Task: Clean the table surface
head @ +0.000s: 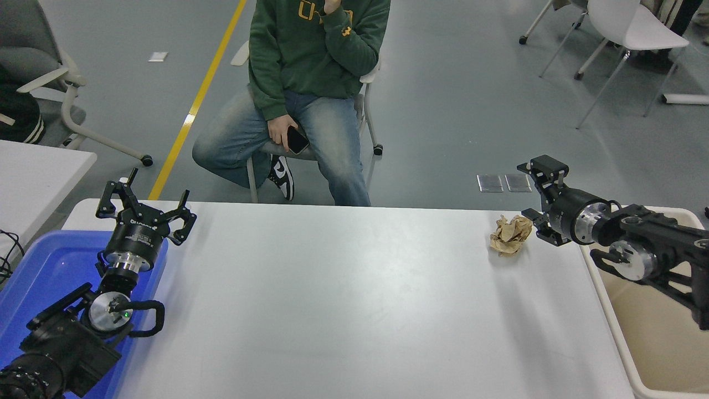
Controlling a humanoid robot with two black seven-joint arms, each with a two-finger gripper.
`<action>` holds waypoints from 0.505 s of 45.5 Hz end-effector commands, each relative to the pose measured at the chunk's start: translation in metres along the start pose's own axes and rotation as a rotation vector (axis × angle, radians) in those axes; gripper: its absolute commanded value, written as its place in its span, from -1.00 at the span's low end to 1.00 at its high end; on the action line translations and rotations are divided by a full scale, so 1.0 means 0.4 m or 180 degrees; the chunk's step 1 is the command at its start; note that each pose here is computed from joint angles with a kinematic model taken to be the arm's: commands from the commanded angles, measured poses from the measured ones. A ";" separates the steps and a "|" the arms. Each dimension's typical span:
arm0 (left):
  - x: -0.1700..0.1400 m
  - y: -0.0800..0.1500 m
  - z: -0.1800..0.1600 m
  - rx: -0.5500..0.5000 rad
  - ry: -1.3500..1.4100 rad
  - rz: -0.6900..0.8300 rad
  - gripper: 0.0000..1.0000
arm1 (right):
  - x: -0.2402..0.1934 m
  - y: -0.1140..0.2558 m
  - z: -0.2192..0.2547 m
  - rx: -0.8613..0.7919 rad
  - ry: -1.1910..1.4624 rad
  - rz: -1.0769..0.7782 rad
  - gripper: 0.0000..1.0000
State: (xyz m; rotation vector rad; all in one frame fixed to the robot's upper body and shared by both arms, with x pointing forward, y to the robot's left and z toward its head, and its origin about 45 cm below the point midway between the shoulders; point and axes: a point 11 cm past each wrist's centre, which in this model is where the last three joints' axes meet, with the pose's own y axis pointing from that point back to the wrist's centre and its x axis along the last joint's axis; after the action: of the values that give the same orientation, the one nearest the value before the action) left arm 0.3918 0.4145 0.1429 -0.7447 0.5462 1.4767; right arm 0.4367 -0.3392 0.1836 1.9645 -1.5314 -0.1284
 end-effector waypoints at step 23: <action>0.000 0.000 0.000 0.0001 0.0002 -0.0004 1.00 | -0.087 -0.142 0.006 -0.0674 0.0975 0.0118 0.98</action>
State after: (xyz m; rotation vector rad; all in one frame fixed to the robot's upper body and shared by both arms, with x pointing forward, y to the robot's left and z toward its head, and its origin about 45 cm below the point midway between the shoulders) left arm 0.3918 0.4145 0.1429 -0.7446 0.5462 1.4766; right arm 0.4674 -0.3134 0.1515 1.7608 -1.3600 -0.0397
